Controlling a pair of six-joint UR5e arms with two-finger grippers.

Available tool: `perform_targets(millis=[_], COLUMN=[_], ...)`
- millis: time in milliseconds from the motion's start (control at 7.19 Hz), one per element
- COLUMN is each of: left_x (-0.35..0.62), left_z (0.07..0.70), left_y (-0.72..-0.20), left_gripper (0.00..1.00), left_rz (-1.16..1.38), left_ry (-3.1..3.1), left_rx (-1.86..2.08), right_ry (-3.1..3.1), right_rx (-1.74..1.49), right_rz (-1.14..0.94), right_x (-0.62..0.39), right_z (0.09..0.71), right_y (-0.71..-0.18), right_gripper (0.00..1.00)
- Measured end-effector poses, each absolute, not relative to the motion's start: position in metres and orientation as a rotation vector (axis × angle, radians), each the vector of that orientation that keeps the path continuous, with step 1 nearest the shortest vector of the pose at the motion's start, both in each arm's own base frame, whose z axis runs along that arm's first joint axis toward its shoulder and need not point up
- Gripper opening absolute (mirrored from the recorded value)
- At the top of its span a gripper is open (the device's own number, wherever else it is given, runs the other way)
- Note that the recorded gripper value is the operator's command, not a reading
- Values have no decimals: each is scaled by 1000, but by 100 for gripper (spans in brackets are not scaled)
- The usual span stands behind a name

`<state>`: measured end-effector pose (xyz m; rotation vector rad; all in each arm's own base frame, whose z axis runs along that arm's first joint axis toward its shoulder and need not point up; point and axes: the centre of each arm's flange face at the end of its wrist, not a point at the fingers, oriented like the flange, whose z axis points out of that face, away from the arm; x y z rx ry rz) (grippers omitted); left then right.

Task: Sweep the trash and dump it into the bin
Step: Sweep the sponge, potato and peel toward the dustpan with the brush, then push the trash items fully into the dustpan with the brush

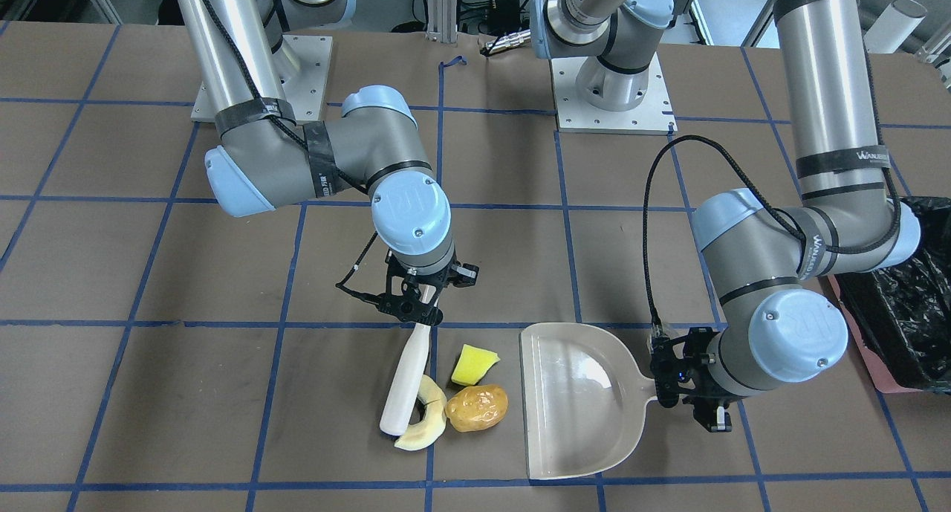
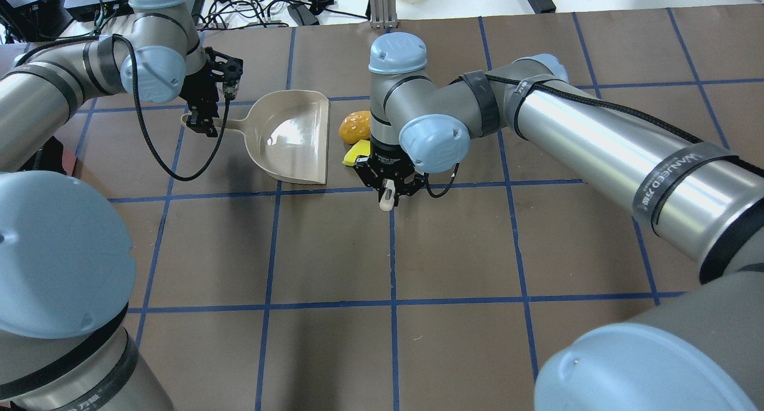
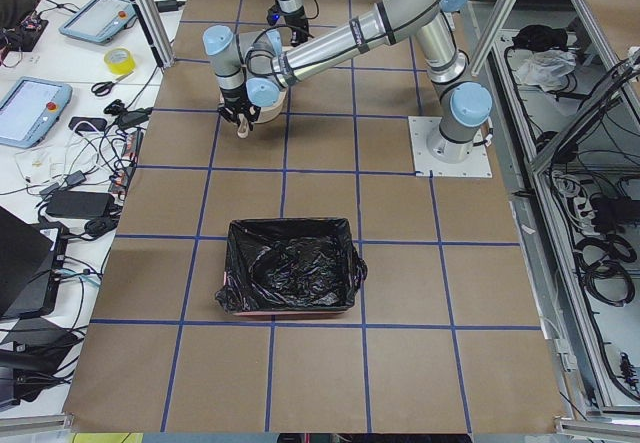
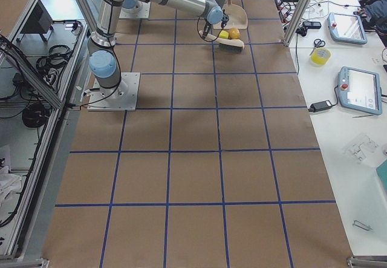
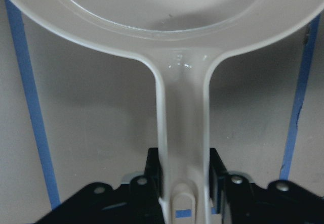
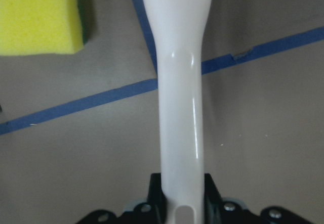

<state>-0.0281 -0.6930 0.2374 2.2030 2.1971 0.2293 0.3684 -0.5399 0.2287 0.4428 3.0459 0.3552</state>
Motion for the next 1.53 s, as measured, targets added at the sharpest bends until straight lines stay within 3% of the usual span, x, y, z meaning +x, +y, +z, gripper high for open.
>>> perform_targets(millis=[1529], left_x=[-29], left_z=[236], left_y=[-693], left_gripper=[0], left_rz=[230], left_ry=[2195], left_rx=[2206], right_ry=[2798], right_rx=[333], right_rz=[212], right_x=[529], right_z=[253], right_y=[-546], right_gripper=[0])
